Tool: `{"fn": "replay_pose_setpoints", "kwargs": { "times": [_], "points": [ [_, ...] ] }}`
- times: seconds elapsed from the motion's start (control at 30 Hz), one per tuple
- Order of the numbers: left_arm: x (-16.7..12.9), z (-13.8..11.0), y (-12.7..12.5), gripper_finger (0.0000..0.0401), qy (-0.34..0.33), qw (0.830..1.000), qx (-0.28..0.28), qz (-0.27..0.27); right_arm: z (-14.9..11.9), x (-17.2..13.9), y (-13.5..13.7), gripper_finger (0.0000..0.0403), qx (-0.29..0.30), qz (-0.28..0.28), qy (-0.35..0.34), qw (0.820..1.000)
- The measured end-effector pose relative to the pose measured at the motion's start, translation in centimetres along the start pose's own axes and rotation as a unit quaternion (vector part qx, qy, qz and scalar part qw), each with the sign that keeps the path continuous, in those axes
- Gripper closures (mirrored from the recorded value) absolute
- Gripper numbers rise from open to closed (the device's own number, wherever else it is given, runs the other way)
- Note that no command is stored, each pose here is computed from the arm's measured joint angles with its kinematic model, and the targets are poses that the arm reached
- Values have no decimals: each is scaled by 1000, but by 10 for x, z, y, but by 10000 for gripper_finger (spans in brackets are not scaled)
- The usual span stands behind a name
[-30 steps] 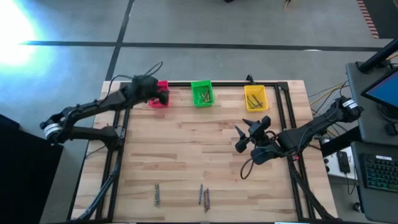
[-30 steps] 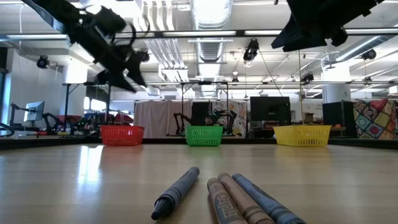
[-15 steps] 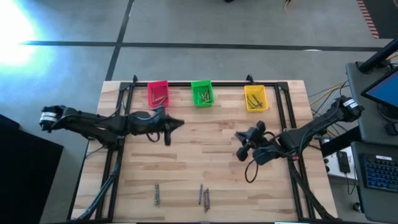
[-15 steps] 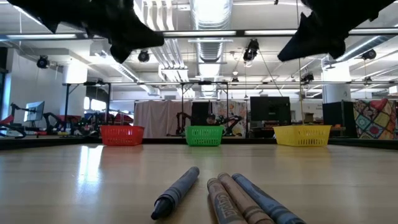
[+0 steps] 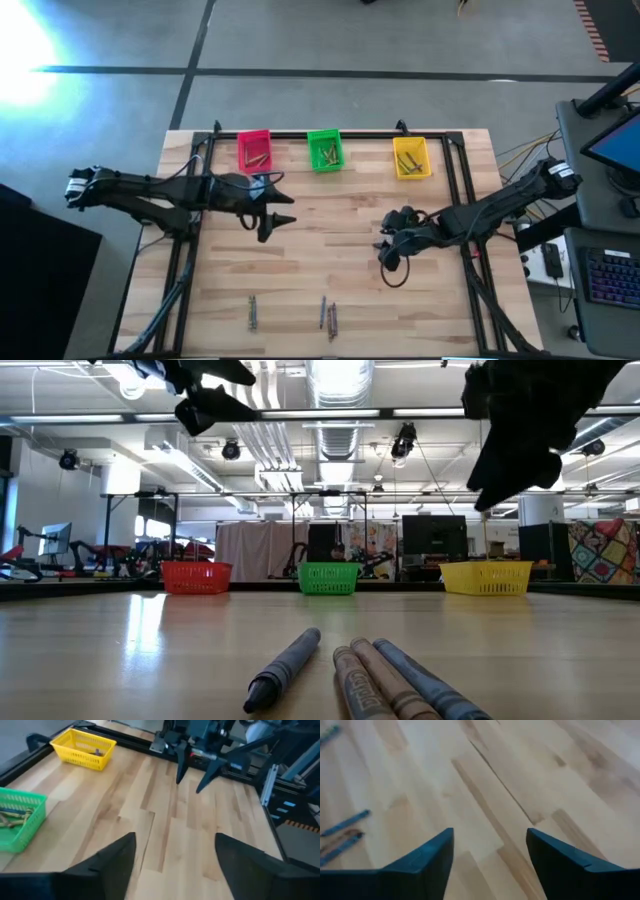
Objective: Sort crayons
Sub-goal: Put the green crayon into the red basket
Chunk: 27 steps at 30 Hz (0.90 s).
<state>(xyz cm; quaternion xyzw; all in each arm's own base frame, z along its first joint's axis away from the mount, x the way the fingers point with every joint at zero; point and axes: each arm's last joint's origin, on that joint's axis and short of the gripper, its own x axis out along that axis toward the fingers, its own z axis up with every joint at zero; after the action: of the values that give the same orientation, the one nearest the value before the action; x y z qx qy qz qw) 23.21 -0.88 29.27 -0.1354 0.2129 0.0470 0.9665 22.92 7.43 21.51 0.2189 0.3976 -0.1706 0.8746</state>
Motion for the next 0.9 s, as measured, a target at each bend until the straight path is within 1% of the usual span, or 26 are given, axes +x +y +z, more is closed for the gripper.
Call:
{"fn": "replay_pose_setpoints", "kwargs": {
  "times": [0.03,0.1,0.17,0.2,0.23,0.27,0.3,0.33,0.37,0.4,0.5,0.57,0.63,0.73,0.8,0.9],
  "points": [
    [0,0,0,137,0,1000,0,2,-2,2,-1,160,5,-7,7,1000],
    [1,-3,1,131,4,1000,-2,8,-5,7,-2,157,12,-23,26,999],
    [4,-9,3,152,15,1000,-10,11,-8,11,-1,184,11,-17,50,999],
    [5,-12,4,174,21,1000,-14,13,-10,13,-1,210,11,-15,61,998],
    [7,-14,4,205,25,999,-20,13,-11,16,0,244,9,-15,67,998],
    [8,-17,5,244,33,999,-24,8,-12,17,1,284,5,-11,73,997],
    [10,-19,5,292,40,999,-26,1,-13,17,2,327,-5,-5,78,997],
    [11,-20,4,340,46,999,-27,-7,-13,18,3,360,-18,3,80,997],
    [12,-21,4,370,52,998,-32,-16,-12,18,5,372,-30,15,79,996],
    [13,-22,3,379,57,997,-39,-24,-11,18,7,374,-41,27,77,996],
    [12,-20,2,361,66,996,-44,-31,-12,17,9,363,-53,54,93,993],
    [12,-25,4,342,95,994,-50,-17,-12,19,8,348,-50,72,119,989],
    [15,-33,7,318,133,989,-59,8,-13,21,8,327,-49,76,133,987],
    [27,-49,11,270,184,979,-79,42,-15,23,8,285,-51,78,145,985],
    [35,-57,12,233,204,974,-79,52,-16,24,8,251,-53,76,148,985],
    [46,-62,13,178,217,972,-77,57,-18,30,8,198,-55,64,153,985]
  ]
}}
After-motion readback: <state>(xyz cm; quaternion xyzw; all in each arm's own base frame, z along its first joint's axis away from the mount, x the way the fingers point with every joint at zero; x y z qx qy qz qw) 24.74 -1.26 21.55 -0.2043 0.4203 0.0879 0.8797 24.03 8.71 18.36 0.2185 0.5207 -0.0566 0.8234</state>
